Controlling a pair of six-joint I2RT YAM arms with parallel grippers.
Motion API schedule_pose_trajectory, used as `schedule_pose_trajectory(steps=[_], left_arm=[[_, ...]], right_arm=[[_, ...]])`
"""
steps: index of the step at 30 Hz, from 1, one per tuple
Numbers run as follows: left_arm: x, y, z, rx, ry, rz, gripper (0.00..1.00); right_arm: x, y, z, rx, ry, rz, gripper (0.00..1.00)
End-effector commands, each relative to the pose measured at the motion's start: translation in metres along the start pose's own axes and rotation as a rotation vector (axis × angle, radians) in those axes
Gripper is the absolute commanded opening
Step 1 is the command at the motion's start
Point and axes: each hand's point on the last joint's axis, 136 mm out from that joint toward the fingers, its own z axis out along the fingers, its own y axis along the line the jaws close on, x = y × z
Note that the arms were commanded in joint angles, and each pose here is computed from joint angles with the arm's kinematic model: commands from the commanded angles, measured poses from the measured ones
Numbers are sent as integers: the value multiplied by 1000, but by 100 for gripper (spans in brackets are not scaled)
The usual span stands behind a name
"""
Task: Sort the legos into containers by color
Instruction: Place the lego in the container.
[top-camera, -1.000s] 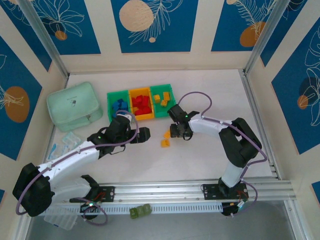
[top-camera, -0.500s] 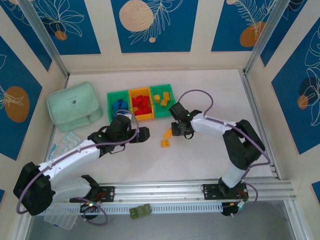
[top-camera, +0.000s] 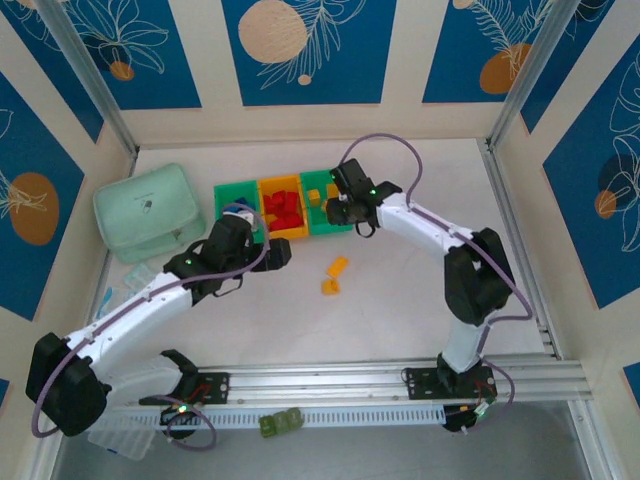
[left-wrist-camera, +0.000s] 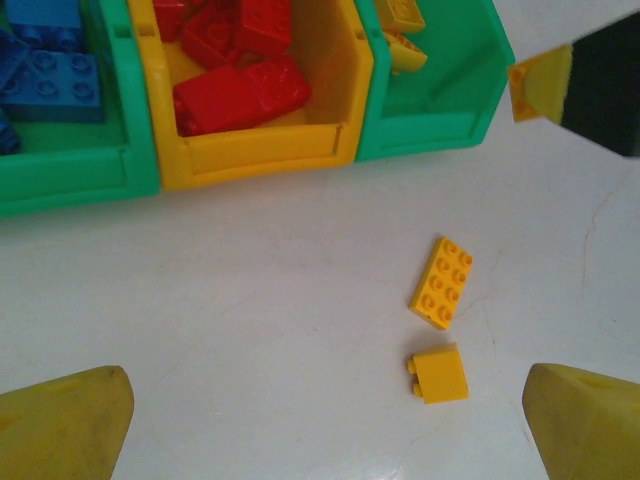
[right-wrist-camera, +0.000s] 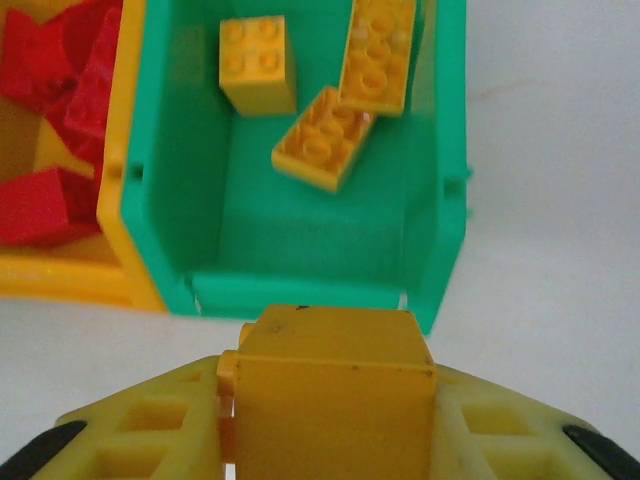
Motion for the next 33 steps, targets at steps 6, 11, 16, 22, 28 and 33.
schedule_pose_trajectory(steps=[6,11,16,22,28,33], left_arm=[[-26,8,-12,-4,-42,-14,99],[-32,13,-13,-6,-55,-35,99],[-34,15,-14,-7,-58,-45,99],[-36,12,-18,11,-72,-32,99],[-32,7,-19,45,-51,-20,99],[-19,6,-17,67,-4,-18,99]], right_arm=[[-48,-4,41,-17,-3,2,38],[-63,-3,63,-31,-3,2,45],[-74,2,63,-59,-12,-1,53],[-76,3,40,-78,-46,-16,60],[-51,5,9,-109,-43,-2,62],[-14,8,-14,-104,-8,9,66]])
